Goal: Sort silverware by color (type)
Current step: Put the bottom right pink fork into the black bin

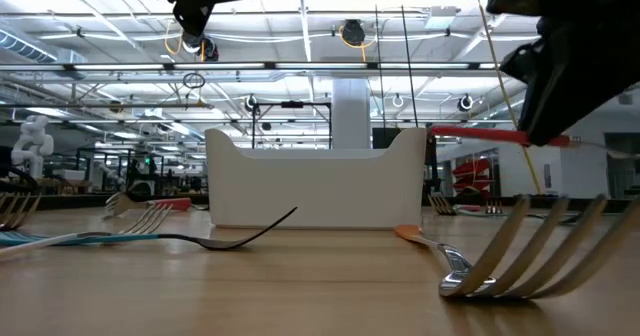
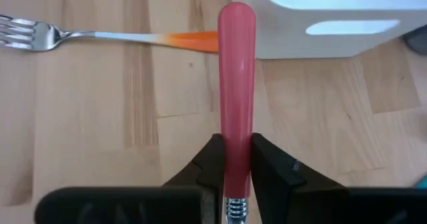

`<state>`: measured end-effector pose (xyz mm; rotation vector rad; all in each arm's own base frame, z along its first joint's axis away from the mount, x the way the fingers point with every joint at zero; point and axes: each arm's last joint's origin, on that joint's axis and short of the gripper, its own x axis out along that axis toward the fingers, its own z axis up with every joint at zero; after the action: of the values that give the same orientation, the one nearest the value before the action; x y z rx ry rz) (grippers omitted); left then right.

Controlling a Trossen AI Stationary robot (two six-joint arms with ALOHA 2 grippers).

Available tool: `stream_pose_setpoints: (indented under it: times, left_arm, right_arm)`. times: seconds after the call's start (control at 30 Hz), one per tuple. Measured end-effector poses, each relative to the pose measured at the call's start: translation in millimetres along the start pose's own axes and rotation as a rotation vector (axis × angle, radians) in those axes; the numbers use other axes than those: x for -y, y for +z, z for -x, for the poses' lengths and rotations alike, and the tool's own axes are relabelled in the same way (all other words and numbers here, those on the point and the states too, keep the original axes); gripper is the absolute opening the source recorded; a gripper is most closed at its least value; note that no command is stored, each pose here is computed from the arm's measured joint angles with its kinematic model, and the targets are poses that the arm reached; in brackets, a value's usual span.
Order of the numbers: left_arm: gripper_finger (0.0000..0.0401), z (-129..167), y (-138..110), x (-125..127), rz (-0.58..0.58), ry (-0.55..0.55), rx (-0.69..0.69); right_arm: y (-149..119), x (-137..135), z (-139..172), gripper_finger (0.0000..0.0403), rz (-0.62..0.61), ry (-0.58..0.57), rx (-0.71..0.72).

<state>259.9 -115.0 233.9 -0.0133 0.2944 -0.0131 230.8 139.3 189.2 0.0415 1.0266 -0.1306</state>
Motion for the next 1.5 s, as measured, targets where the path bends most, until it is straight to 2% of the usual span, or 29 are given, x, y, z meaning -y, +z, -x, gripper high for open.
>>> stream_pose_setpoints:
  times: [0.3, 0.63, 0.83, 1.17, 1.33, 1.5]
  left_arm:
    - [0.0001, 0, 1, 0, 0.011, -0.002, 0.008]
    - [0.0001, 0, 5, 1, 0.024, -0.007, 0.044]
    - [0.0007, -2, 3, 1, 0.027, -0.008, 0.047]
    - [0.0099, -13, -2, 4, -0.078, 0.053, 0.078]
    - [0.0144, -18, -7, 8, -0.155, 0.049, 0.078]
    - [0.0204, -25, -10, 11, -0.185, 0.048, 0.108]
  right_arm:
    - [12, -14, 18, 0.0045, 0.062, 0.003, 0.075]
    - [18, -16, 22, 0.0045, 0.122, -0.116, 0.202]
    - [30, -20, 25, 0.0045, 0.184, -0.186, 0.353]
    - [48, -24, 30, 0.0045, 0.238, -0.188, 0.504]
    - [52, -25, 31, 0.0045, 0.24, -0.182, 0.531]
    - [52, -27, 26, 0.0045, 0.243, -0.184, 0.531]
